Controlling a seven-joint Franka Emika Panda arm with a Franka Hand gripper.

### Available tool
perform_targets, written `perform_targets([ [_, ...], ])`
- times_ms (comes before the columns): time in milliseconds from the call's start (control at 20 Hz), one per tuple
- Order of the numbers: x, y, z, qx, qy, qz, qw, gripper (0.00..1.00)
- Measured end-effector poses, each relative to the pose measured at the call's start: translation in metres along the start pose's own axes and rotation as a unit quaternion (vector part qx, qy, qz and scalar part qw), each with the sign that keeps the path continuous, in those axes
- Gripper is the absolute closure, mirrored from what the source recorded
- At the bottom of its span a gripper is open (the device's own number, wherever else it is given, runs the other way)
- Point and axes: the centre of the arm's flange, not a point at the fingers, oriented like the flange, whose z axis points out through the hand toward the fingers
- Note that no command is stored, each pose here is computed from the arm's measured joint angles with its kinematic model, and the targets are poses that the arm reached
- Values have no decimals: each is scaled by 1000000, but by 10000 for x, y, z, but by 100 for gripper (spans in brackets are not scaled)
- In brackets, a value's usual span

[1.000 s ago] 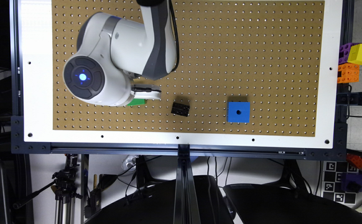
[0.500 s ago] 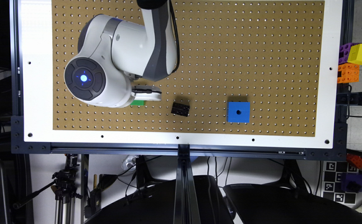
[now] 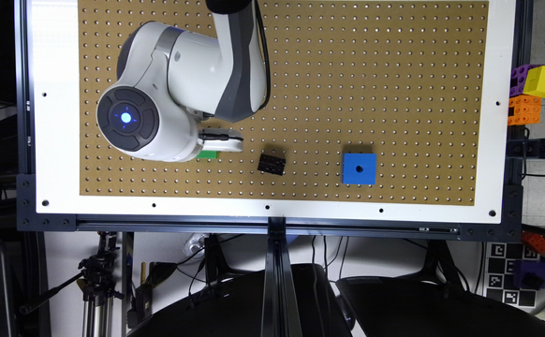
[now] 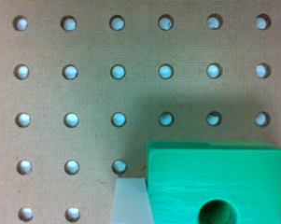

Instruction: Pick up green block.

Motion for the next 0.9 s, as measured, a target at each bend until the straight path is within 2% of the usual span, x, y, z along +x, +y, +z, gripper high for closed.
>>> perform_targets([
  [150, 2, -1, -18, 44, 145, 25, 1000000, 100],
  [350, 22, -13, -188, 496, 1540, -48, 999999, 100],
  [600, 31, -19, -413, -1670, -1112, -186, 999998, 100],
  [700, 36, -22, -465, -923, 298, -225, 1000000, 100],
  [900, 40, -25, -598, -946, 778, -285, 999999, 100],
])
